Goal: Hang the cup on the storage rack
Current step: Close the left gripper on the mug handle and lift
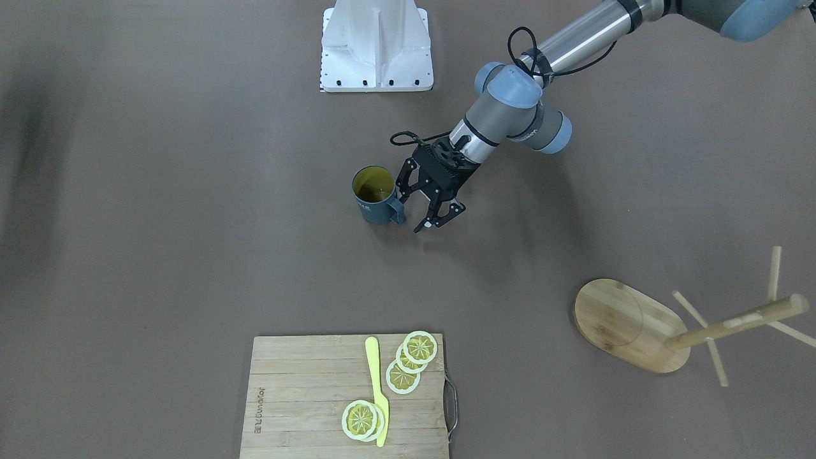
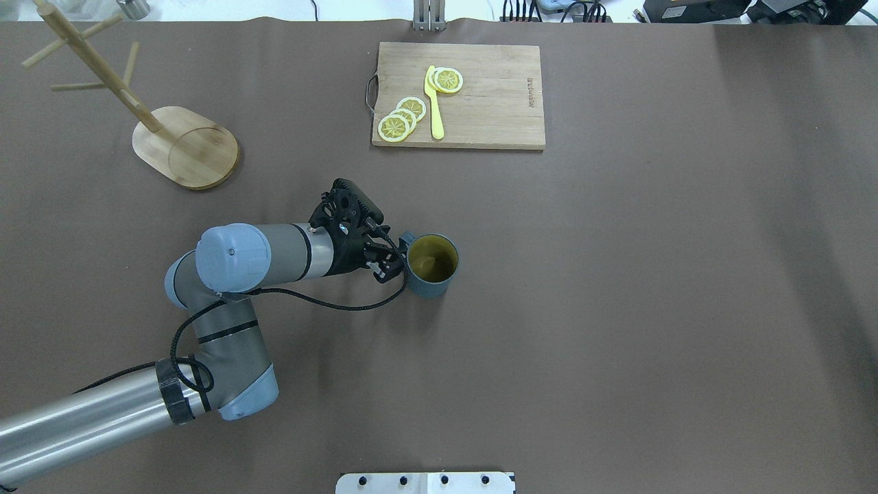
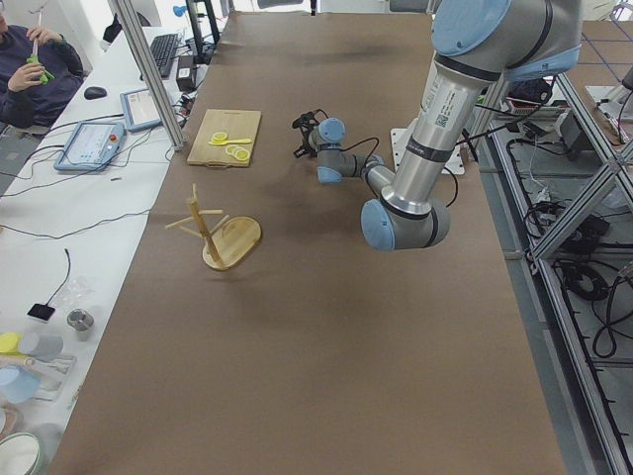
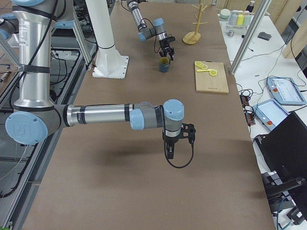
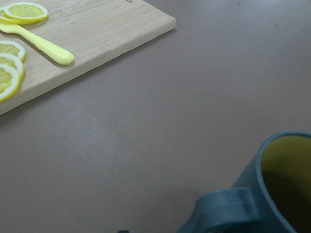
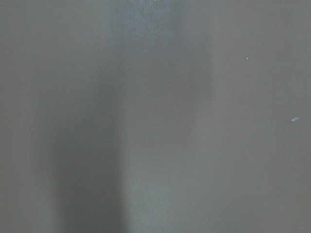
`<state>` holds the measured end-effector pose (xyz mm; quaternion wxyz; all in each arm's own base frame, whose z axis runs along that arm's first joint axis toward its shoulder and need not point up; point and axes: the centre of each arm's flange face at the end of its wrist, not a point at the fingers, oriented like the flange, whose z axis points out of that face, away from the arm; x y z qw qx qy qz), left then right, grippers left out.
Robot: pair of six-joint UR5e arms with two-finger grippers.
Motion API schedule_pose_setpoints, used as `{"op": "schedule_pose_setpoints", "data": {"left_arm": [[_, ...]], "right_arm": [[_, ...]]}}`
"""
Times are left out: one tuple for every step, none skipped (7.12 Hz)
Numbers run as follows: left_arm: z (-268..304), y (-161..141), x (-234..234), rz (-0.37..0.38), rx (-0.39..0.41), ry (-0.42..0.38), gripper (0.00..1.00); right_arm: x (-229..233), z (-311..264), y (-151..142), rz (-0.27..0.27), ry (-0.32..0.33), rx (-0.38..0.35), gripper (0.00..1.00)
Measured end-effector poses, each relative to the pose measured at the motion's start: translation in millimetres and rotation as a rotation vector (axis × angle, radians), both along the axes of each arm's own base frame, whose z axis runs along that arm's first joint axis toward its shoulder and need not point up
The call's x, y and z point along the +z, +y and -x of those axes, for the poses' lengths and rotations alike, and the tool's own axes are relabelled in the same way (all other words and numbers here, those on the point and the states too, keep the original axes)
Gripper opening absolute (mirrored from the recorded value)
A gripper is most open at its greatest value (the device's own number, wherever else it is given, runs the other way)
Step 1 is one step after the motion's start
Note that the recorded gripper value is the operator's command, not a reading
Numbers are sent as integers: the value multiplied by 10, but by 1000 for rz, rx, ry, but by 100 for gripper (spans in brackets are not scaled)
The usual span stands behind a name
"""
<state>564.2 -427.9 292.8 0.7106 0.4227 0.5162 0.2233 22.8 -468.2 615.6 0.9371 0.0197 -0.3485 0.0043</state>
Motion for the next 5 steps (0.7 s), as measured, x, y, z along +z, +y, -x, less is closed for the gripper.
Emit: {"op": "schedule_pose_setpoints", "data": {"left_arm": [[-25, 22, 49, -12, 4, 24, 59], [-62, 71, 114, -29, 13, 58, 58], [-99, 144, 151, -45, 24, 91, 58], [-119, 193, 155, -53, 31, 110, 48], [-124, 216, 145, -57, 34, 120, 32]], "right_arm": [[0, 1, 0, 0, 0, 0, 100], [-4, 2, -5, -1, 1, 0, 100], [-9, 2, -10, -2, 1, 0, 100], [-9, 2, -12, -2, 1, 0, 100], [-9, 3, -15, -2, 1, 0, 100]]}}
